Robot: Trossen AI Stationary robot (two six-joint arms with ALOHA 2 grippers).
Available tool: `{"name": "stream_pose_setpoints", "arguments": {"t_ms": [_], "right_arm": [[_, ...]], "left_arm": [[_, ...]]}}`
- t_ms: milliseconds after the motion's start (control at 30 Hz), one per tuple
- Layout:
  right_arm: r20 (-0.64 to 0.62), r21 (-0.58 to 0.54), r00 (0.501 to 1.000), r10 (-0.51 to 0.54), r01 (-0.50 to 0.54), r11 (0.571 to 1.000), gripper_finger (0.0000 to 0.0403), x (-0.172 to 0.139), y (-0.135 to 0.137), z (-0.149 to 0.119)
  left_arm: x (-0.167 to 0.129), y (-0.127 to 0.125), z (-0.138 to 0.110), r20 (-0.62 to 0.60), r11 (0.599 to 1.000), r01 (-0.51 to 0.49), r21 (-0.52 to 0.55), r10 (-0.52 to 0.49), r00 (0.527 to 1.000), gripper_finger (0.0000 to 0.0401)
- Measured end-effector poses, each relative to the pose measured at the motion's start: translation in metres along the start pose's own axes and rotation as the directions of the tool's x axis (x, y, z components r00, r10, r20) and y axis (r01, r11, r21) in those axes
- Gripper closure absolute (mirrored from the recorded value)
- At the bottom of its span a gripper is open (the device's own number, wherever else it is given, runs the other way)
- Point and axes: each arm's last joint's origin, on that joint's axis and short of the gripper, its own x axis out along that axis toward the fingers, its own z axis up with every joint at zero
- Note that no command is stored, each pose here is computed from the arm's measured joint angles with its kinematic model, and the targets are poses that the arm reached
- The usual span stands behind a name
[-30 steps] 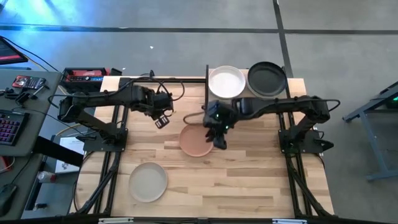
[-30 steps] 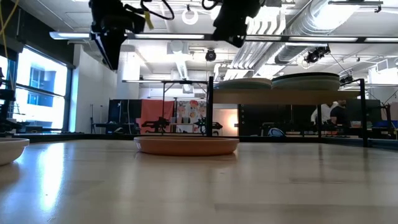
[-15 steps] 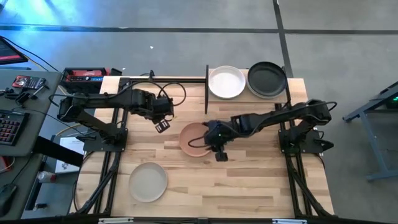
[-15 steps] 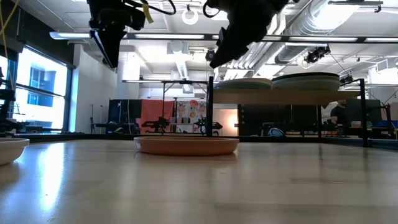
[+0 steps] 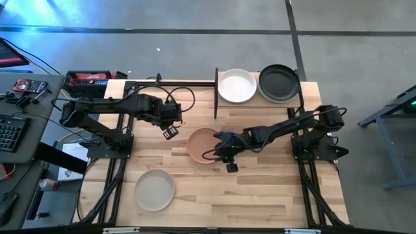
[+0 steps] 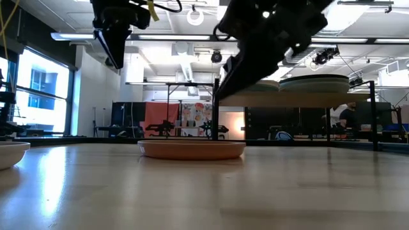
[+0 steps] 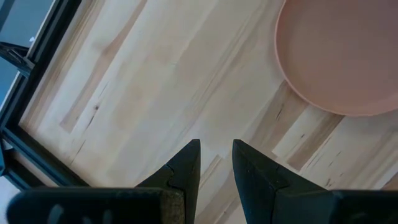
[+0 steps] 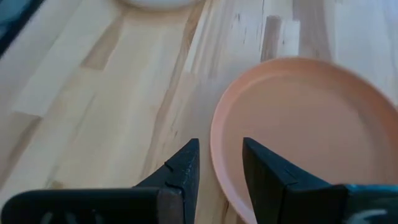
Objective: Place and stack plates onto a shelf
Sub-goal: Stack the brown plate on top of the white plate on the shelf
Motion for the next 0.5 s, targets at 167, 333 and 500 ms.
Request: {"name": "stream_pose_setpoints", "arguments": {"t_ms": [167,333,500], "right_arm": [[-0.050,-0.060,0.999,-0.013,0.010,0.998,0.0304,0.018,-0.001,-0.014],[-0.072,-0.077,0.997,-0.016,0.011,0.997,0.0304,0.031,-0.003,-0.021],[-0.076,-0.083,0.997,-0.019,0.013,0.996,0.0304,0.033,-0.003,-0.022]], "left_arm": [[0.000,-0.001,0.002,0.020,1.000,0.008,-0.007,-0.008,1.000,0.0318],[0.000,-0.002,0.005,0.047,1.000,0.021,-0.016,-0.021,0.999,0.0318],[0.000,-0.002,0.005,0.053,1.000,0.023,-0.018,-0.022,0.998,0.0318]]}}
